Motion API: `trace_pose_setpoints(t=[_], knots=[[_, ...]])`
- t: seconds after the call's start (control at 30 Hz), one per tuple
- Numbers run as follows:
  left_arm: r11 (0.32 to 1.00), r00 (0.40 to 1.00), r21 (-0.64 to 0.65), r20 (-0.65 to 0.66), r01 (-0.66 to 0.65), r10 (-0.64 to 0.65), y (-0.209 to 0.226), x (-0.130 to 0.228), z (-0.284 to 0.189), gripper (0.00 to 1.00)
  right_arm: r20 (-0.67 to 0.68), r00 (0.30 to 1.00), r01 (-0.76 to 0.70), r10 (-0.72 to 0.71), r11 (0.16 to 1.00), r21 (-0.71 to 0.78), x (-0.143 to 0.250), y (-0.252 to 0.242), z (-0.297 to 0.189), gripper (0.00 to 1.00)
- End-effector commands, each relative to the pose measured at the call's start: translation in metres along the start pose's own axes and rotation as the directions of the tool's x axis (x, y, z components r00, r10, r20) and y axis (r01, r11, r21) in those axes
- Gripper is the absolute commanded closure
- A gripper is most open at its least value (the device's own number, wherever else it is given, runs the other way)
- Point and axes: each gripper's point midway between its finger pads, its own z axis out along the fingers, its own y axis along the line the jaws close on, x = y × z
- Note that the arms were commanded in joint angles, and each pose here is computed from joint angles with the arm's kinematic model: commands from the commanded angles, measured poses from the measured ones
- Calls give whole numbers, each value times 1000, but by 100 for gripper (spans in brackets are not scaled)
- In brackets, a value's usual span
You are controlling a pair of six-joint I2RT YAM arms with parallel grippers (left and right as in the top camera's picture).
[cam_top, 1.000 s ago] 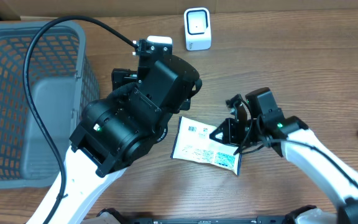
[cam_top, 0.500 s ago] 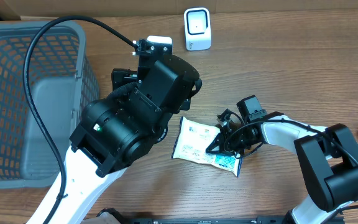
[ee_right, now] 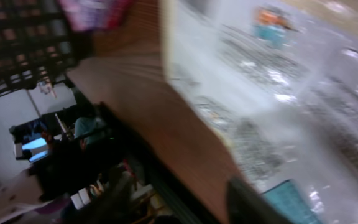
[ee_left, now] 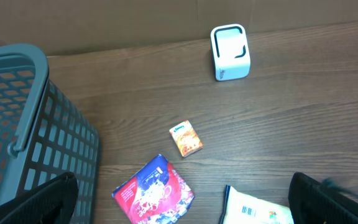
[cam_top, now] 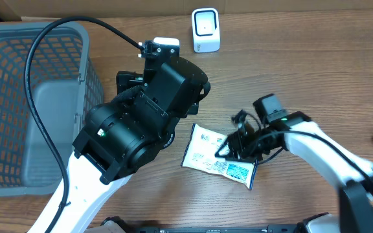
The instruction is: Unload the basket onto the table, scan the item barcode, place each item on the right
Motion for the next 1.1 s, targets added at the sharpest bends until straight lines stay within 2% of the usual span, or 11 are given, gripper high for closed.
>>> trace_pose_setpoints(t=[0.0, 0.03, 0.17, 0.23, 0.37, 0.6, 0.77, 1.07], knots=[[1000, 1000, -9, 19, 13, -13, 4, -6, -2, 0, 136, 971, 208, -197, 975, -74, -5, 62, -42, 0], [1000, 1000, -9, 19, 13, -13, 4, -6, -2, 0, 165, 967, 203, -195, 979, -33, -5, 60, -49, 0], [1000, 1000, -9, 19, 13, -13, 4, -6, -2, 0, 243, 969, -6, -45, 978, 209, 0, 10, -71, 0], [1000, 1000, -9, 19, 13, -13, 4, -6, -2, 0, 263, 965, -90, 19, 962, 259, 3, -15, -78, 0], [1000, 1000, -9, 19, 13, -13, 4, -6, -2, 0, 342, 934, -194, 102, 950, 244, -3, -53, -87, 0], [1000, 1000, -9, 19, 13, -13, 4, -6, -2, 0, 405, 899, -267, 166, 941, 208, 1, -99, -79, 0], [1000, 1000, -9, 19, 13, -13, 4, -6, -2, 0, 386, 909, -195, 156, 979, 63, 8, -97, -55, 0], [1000, 1000, -9, 19, 13, -13, 4, -6, -2, 0, 368, 913, -207, 174, 977, 53, 17, -113, -39, 0]])
